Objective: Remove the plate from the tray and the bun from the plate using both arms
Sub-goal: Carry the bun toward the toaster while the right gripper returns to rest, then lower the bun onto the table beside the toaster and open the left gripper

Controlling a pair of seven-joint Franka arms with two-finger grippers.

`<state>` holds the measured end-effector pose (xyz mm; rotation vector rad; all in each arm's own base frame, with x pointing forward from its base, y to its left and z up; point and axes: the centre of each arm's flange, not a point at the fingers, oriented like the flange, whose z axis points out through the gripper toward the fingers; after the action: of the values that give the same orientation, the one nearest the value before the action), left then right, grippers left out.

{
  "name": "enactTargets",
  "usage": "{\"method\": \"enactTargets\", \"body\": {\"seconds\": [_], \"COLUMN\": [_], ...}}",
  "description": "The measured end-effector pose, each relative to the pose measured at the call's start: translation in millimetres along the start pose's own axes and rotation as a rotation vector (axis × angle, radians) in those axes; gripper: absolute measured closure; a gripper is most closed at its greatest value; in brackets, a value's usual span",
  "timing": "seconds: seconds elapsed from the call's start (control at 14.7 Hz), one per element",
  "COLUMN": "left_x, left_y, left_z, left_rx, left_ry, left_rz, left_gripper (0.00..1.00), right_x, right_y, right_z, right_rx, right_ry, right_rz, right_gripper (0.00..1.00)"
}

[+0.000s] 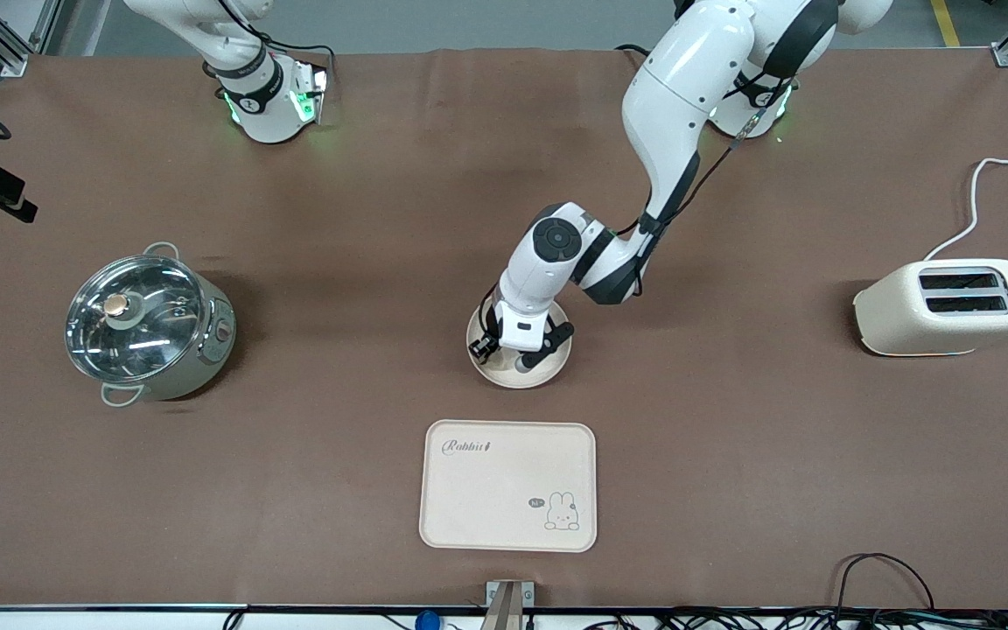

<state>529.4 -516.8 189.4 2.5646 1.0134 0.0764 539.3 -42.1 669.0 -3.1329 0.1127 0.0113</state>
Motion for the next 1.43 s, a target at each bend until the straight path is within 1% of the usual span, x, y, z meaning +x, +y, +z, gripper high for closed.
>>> {"method": "enactTargets", "body": {"seconds": [0.07, 0.14, 0.2, 0.34, 0.48, 0.61, 0.82, 0.95, 1.02, 1.16, 1.3, 1.43], "left_x": [5, 14, 31, 84, 141, 187, 260, 308, 325, 346, 361, 366], "left_y": [3, 9, 18, 27, 15, -13, -83, -137, -161, -198, -223, -234], "left_z": [-6, -20, -45, -114, -175, -202, -198, -193, -189, -175, -156, -137], "left_rx": [0.025, 0.063, 0.101, 0.181, 0.262, 0.309, 0.362, 0.384, 0.392, 0.396, 0.392, 0.389], "left_ry": [0.000, -0.002, -0.004, -0.016, -0.051, -0.083, -0.157, -0.215, -0.239, -0.275, -0.291, -0.295], "left_rz": [0.011, 0.043, 0.089, 0.196, 0.307, 0.397, 0.527, 0.571, 0.576, 0.599, 0.611, 0.616], "left_gripper": [0.82, 0.82, 0.86, 0.88, 0.89, 0.91, 0.91, 0.91, 0.92, 0.91, 0.89, 0.73], "right_x": [0, 0, 0, 2, 4, 4, 4, 4, 4, 4, 4, 4], "right_y": [0, 0, -1, -2, -5, -10, -15, -16, -16, -16, -16, -18], "right_z": [0, 0, 0, 0, 0, 1, 1, 2, 2, 2, 2, 2], "right_rx": [0.000, 0.000, 0.002, 0.010, 0.013, 0.013, 0.013, 0.013, 0.013, 0.013, 0.014, 0.014], "right_ry": [0.001, 0.001, 0.003, 0.014, 0.019, 0.019, 0.018, 0.017, 0.016, 0.016, 0.016, 0.017], "right_rz": [0.000, -0.001, -0.002, -0.004, -0.008, -0.019, -0.028, -0.030, -0.030, -0.030, -0.030, -0.032], "right_gripper": [0.00, 0.00, 0.00, 0.00, 0.00, 0.00, 0.00, 0.00, 0.00, 0.00, 0.00, 0.00]}}
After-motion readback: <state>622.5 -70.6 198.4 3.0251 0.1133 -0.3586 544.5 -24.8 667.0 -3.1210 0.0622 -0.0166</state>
